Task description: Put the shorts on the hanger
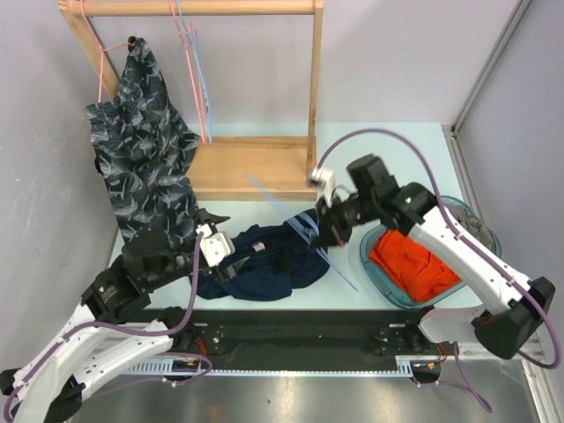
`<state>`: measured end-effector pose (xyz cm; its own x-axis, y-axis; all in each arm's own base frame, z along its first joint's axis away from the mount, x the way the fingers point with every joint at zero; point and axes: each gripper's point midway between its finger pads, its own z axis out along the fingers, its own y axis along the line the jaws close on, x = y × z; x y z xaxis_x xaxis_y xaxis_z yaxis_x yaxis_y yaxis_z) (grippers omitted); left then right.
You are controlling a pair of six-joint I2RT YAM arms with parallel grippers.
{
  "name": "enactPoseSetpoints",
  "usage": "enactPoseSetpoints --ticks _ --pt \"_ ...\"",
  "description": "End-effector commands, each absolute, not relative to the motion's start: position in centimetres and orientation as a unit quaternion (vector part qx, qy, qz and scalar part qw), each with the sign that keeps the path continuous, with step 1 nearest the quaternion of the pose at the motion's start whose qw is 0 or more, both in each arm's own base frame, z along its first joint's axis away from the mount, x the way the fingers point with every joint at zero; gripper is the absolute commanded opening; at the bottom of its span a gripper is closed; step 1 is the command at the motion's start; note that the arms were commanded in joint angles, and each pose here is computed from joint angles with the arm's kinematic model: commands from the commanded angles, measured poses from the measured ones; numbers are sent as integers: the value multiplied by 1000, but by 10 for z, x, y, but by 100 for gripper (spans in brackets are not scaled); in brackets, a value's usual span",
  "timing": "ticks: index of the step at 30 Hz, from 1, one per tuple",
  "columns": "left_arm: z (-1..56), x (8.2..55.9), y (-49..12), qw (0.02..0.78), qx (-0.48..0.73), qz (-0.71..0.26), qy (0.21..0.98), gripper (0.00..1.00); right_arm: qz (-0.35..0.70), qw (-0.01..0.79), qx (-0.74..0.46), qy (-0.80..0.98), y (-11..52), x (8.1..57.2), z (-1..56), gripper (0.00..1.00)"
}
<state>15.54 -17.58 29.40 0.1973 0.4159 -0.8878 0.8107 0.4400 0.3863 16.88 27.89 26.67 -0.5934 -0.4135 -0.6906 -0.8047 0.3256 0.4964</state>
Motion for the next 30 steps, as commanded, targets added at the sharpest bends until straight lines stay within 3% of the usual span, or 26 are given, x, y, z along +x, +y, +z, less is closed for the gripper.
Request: enactPoseSetpoints --ticks 1,7,16,21,23,24,27,28,29,30 --pt "288 142 -181 576 580 -159 553 100 366 197 -534 736 259 118 246 0" --pt "273 129 -194 551 647 -174 497 95 340 172 -607 698 265 99 236 0" --pt "250 126 -219 497 689 -211 484 67 315 170 -652 669 281 90 238 0" --pt "239 112 -229 461 710 -239 475 63 322 163 -644 674 288 90 241 0" --pt "236 108 -233 460 715 -240 468 56 322 167 -646 672 291 91 242 0" --pt "235 110 -234 462 713 -236 471 53 322 170 -646 671 292 92 245 0" --pt "232 115 -236 453 700 -236 499 27 311 183 -639 679 294 100 246 0" --pt "231 117 -235 450 687 -237 519 8 309 193 -626 690 296 104 249 0" --pt "229 118 -233 448 681 -236 529 1 297 207 -609 705 294 116 250 0" --pt "229 120 -230 453 666 -232 546 0 299 218 -595 713 295 124 252 1"
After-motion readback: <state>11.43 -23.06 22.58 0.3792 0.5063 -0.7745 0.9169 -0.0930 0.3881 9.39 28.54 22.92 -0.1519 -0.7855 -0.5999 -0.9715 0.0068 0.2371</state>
